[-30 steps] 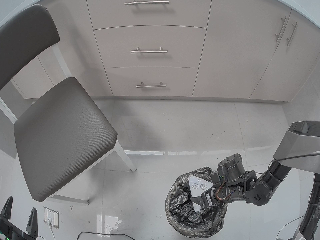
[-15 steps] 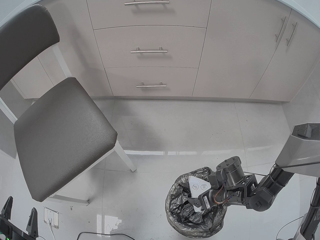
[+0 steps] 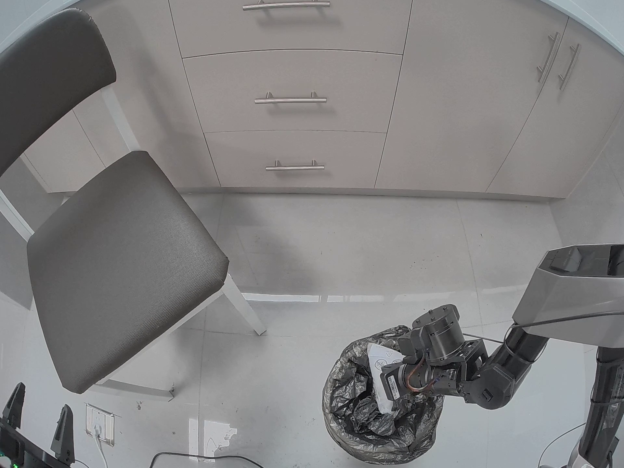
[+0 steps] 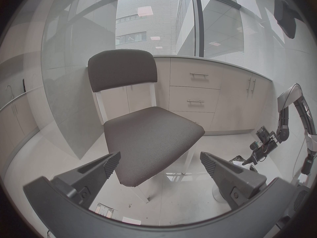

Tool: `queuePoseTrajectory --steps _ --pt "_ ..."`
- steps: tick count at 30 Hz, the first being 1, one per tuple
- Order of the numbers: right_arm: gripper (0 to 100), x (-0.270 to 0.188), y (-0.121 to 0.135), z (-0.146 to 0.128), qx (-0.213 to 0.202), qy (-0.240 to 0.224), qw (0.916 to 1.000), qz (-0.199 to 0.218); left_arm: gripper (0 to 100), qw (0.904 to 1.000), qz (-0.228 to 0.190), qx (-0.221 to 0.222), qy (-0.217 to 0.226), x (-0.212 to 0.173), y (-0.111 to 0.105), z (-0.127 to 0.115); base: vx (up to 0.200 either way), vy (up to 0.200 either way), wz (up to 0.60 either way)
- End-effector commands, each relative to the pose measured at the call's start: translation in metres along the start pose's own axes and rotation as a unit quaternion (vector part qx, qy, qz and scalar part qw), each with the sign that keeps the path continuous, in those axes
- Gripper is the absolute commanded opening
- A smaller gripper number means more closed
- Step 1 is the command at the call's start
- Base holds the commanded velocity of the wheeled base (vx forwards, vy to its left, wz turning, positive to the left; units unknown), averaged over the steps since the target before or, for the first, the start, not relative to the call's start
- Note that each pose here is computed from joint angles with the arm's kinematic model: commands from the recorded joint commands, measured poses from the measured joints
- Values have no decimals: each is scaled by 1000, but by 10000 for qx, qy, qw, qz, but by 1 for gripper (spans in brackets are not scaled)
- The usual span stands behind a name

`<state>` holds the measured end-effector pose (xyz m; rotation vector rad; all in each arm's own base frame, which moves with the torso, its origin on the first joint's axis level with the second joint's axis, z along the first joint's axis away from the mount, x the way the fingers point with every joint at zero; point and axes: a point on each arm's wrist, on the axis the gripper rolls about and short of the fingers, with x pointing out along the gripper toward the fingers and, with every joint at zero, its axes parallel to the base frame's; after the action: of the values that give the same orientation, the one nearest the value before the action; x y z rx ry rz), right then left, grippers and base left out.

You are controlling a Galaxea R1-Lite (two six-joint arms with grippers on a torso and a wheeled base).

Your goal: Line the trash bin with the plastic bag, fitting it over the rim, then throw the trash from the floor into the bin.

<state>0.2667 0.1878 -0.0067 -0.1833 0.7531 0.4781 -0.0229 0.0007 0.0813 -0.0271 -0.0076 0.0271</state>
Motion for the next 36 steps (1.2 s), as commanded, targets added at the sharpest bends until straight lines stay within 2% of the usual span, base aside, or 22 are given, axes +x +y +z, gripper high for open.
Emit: queuePoseTrajectory --steps 1,12,17,31,36 --pt "0 23 -8 -13 88 198 9997 -85 100 10000 2 -3 5 0 0 -5 0 0 0" --pt "0 55 -19 -36 204 213 9994 -195 100 10000 2 -3 13 0 0 -5 0 0 0" --pt "0 62 -25 -35 282 176 9992 -207 100 10000 2 -3 13 0 0 -5 0 0 0" --pt "0 67 -43 -26 550 107 9978 366 100 10000 2 -3 5 0 0 -5 0 0 0" --pt "0 67 -45 -25 676 35 9969 399 100 10000 2 -3 13 0 0 -5 0 0 0"
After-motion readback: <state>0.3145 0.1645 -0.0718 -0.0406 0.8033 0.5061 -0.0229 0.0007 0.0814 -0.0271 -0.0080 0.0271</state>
